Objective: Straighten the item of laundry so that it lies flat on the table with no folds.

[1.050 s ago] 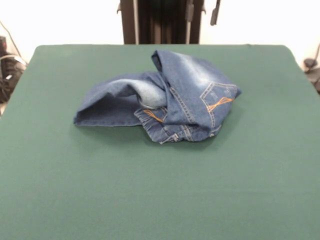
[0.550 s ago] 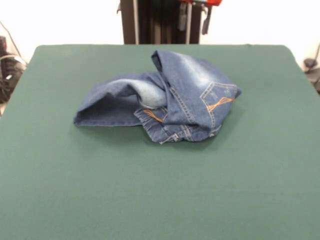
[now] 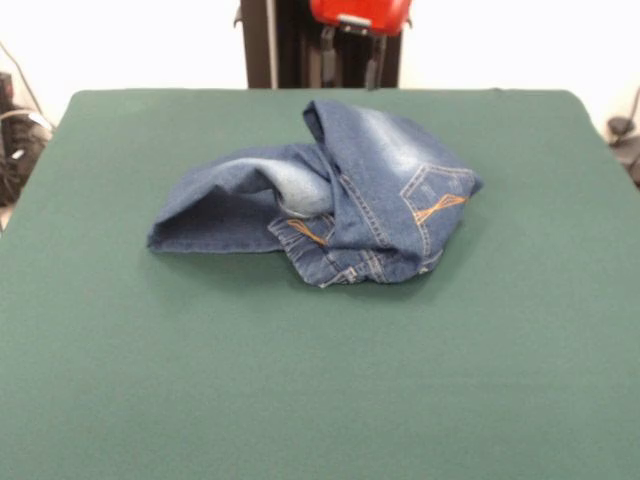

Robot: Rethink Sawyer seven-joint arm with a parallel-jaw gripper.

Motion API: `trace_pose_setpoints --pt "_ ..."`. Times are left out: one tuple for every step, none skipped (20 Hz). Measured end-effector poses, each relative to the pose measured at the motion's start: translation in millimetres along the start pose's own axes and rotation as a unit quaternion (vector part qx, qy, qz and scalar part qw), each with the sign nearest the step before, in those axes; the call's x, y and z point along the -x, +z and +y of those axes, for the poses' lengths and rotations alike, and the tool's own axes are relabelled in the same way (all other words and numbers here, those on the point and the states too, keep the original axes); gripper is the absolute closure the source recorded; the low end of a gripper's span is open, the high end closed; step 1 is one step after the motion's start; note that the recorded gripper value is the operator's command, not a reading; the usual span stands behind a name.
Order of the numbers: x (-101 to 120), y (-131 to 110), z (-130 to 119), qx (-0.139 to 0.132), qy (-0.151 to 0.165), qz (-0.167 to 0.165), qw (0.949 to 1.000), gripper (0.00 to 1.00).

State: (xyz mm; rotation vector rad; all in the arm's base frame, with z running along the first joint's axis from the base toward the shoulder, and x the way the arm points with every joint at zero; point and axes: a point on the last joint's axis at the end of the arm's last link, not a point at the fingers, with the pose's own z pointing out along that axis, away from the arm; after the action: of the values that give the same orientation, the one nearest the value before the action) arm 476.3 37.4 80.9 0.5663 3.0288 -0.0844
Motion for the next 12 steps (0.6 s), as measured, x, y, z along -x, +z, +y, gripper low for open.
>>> trace_pose_setpoints --pt "4 1 -1 0.0 0.002 0.001 1.0 0.0" --pt "8 1 -1 0.0 0.003 0.003 1.0 0.0" --pt "13 2 -2 0.0 0.005 0.005 1.0 0.0" --pt "23 1 -3 -0.001 0.008 0.01 0.9999 0.0" --pt "28 1 -3 -0.002 0.009 0.014 0.9999 0.0" --pt "34 0 -4 -0.004 0.011 0.018 0.9998 0.0" --pt "38 0 -5 -0.005 0.012 0.021 0.9997 0.0" --pt "42 0 -5 -0.006 0.013 0.024 0.9996 0.0" --pt "50 -1 -6 -0.008 0.016 0.031 0.9994 0.0" --pt "56 -2 -7 -0.009 0.017 0.035 0.9992 0.0" --pt "60 -3 -6 -0.008 0.018 0.039 0.9991 0.0" --pt "63 -4 -6 -0.008 0.018 0.042 0.9989 0.0"
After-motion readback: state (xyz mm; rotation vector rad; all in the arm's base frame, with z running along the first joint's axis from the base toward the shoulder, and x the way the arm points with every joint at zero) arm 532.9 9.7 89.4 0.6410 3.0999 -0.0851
